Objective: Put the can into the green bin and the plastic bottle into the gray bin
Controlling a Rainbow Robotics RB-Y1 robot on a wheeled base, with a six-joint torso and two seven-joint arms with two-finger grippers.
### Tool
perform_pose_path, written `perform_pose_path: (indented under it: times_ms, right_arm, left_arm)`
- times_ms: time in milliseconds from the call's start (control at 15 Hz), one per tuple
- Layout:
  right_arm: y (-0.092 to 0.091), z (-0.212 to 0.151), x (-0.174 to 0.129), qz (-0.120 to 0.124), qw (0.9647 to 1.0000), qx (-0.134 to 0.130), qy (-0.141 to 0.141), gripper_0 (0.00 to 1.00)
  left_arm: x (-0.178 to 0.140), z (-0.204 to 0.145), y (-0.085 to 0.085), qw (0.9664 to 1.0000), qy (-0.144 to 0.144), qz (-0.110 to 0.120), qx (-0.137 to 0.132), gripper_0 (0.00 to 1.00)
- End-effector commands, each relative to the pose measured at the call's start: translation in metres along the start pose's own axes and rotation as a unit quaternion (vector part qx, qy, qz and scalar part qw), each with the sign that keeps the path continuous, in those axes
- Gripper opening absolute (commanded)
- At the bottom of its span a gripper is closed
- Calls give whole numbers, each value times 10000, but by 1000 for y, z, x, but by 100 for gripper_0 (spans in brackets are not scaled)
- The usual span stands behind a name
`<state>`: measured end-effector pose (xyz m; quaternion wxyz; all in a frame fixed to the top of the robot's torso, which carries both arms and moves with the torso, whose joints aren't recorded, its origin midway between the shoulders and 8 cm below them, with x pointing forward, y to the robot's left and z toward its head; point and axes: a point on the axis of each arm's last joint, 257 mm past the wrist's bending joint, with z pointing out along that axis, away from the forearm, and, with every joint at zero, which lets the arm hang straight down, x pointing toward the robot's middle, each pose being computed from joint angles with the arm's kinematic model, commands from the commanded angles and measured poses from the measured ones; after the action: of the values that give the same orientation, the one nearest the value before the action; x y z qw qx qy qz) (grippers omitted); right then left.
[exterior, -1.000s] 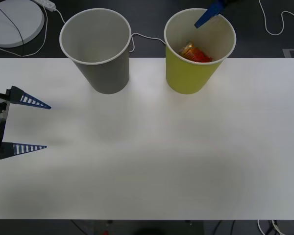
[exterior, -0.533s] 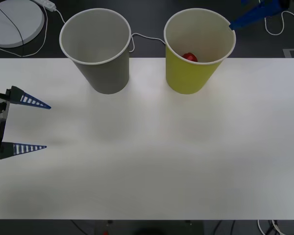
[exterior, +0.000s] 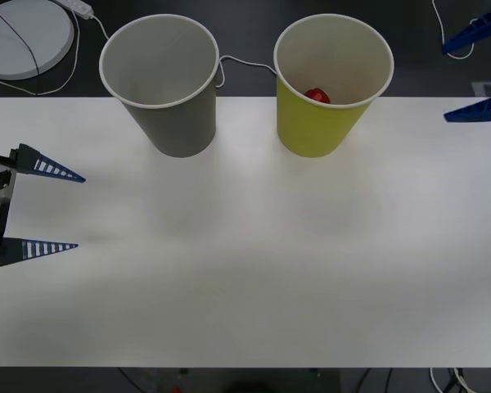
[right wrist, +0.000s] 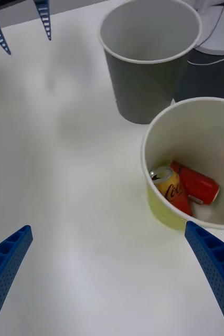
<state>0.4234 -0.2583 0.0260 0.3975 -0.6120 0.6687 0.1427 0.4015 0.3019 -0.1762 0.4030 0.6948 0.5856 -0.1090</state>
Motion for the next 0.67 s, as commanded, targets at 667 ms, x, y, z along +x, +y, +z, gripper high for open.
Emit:
perform_pose_path:
  times_ms: [667]
  right_arm:
    - [56,1,112,-1016,9947,160,90,100]
  left_arm:
    - [0,0,0,10000,0,0,0,100]
